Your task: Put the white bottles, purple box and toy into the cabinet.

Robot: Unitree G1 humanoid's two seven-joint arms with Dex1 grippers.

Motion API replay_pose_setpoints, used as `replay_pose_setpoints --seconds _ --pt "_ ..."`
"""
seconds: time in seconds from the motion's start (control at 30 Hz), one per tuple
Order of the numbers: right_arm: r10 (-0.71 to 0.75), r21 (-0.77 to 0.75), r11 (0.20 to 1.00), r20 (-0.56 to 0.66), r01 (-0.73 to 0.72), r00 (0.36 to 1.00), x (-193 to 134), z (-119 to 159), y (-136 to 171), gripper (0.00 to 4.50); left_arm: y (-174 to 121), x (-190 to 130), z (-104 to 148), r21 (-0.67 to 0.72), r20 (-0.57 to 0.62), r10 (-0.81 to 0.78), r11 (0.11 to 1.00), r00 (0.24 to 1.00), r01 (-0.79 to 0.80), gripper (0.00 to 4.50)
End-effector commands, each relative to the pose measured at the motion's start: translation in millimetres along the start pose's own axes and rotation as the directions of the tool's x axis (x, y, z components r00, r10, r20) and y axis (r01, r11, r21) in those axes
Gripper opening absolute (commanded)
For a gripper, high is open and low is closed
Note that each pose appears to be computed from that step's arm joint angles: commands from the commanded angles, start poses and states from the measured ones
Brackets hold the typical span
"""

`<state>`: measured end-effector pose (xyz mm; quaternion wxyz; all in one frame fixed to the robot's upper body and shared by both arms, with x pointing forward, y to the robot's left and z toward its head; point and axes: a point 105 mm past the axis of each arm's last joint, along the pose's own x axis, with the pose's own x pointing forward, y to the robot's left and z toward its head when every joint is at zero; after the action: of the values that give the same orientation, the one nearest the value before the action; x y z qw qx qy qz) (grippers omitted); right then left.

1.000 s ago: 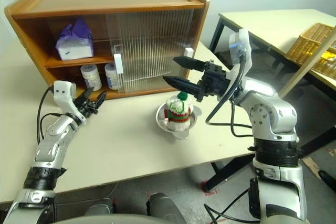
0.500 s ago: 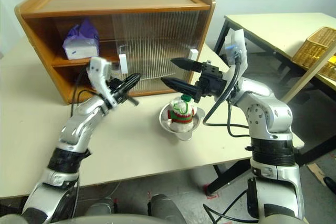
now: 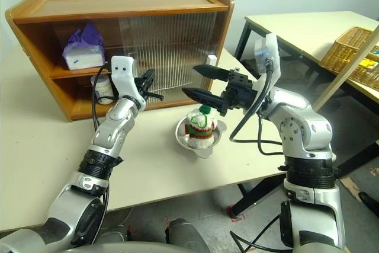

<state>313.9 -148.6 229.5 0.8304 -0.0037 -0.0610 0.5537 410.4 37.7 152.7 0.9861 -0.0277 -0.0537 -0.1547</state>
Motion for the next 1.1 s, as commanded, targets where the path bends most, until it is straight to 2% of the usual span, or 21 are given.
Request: replay_pose_setpoints --seconds 0.03,0.27,0.7,0.97,1.1 --pt "-0.004 -0.016 1.000 -0.003 0.004 1.000 -2 3 -1 4.50 10 0 -9 0.002 -0.030 0.067 0.998 0.997 -0.067 0.03" --pt "-0.001 -0.017 1.000 -0.008 0.001 1.000 -2 4 -2 4.50 20 -2 -13 -0.002 -0.044 0.141 0.990 0.989 -0.141 0.03" --pt "0.009 -0.011 1.000 -0.009 -0.009 1.000 0 3 -4 4.50 62 -21 5 0.048 0.021 0.331 0.942 0.943 -0.332 0.03" --pt "0.018 -0.007 1.000 -0.008 -0.018 1.000 3 2 -5 4.50 78 -32 13 0.056 0.037 0.392 0.918 0.919 -0.393 0.03" --pt "0.022 -0.006 1.000 -0.007 -0.022 1.000 4 2 -6 4.50 73 -35 18 0.031 0.048 0.359 0.932 0.932 -0.360 0.03"
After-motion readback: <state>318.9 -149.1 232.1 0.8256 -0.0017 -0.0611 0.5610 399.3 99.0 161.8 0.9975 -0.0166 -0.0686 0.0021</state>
